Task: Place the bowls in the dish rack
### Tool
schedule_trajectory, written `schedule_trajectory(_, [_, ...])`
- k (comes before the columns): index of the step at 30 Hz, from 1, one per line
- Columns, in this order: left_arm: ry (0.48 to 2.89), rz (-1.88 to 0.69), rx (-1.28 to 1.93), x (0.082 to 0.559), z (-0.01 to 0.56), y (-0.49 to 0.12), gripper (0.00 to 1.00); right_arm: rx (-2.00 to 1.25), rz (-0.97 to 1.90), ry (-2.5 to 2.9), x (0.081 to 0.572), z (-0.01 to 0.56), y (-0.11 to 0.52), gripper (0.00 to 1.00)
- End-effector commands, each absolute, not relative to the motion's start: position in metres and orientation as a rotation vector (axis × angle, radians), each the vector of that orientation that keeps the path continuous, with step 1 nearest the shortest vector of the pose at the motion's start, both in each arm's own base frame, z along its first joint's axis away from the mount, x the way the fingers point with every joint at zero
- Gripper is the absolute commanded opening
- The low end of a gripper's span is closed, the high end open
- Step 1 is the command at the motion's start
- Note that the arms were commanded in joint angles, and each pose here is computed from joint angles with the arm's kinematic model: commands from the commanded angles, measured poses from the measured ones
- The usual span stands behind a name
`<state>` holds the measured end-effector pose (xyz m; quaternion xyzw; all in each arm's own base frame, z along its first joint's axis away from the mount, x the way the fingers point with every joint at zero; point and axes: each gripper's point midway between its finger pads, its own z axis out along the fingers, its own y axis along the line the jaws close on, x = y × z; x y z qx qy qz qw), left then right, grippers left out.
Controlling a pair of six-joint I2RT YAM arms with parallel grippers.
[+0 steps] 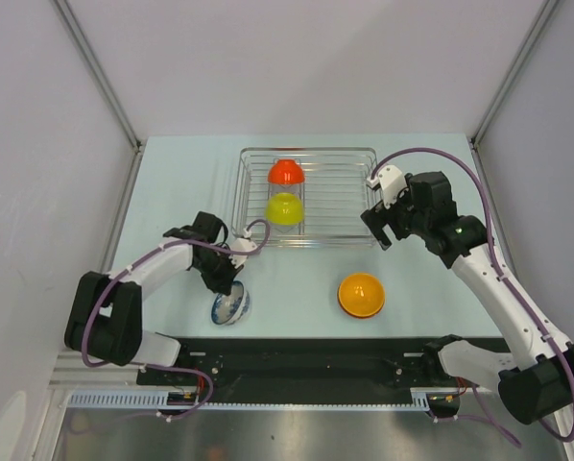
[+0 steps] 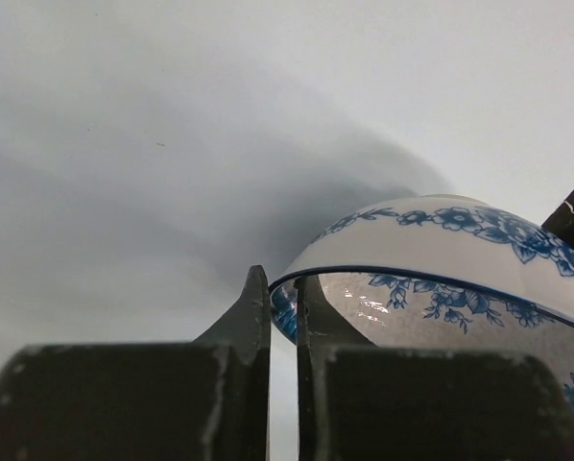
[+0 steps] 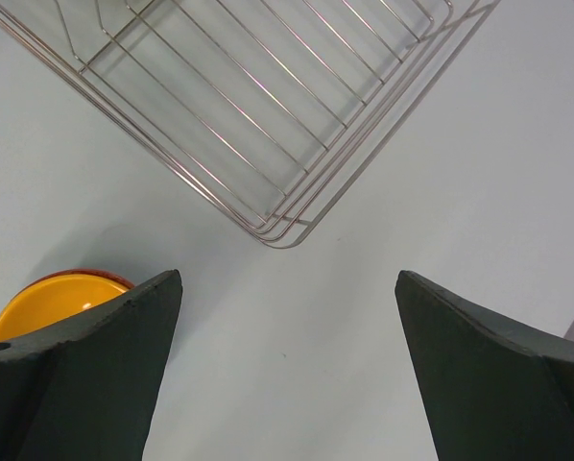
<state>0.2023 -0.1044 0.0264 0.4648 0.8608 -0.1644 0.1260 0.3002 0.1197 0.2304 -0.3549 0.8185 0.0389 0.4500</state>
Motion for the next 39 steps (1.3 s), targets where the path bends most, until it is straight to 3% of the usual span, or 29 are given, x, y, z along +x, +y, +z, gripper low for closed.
schedule_trajectory(1, [2.477,-0.462,1.39,0.202,0.015,-0.105,0.0,-0.852,0.106,2.001,0.302,0.237,0.121,1.0])
schedule_trajectory(29, [2.23,-0.509,1.149,0.234,0.175,-0.137,0.0,-0.908,0.353,1.975,0.305,0.261,0.168,1.0])
schedule_trajectory(39, [2.051,-0.649,0.966,0.293,0.27,-0.189,0.0,-0.856,0.578,1.905,0.32,0.3,0.217,0.99])
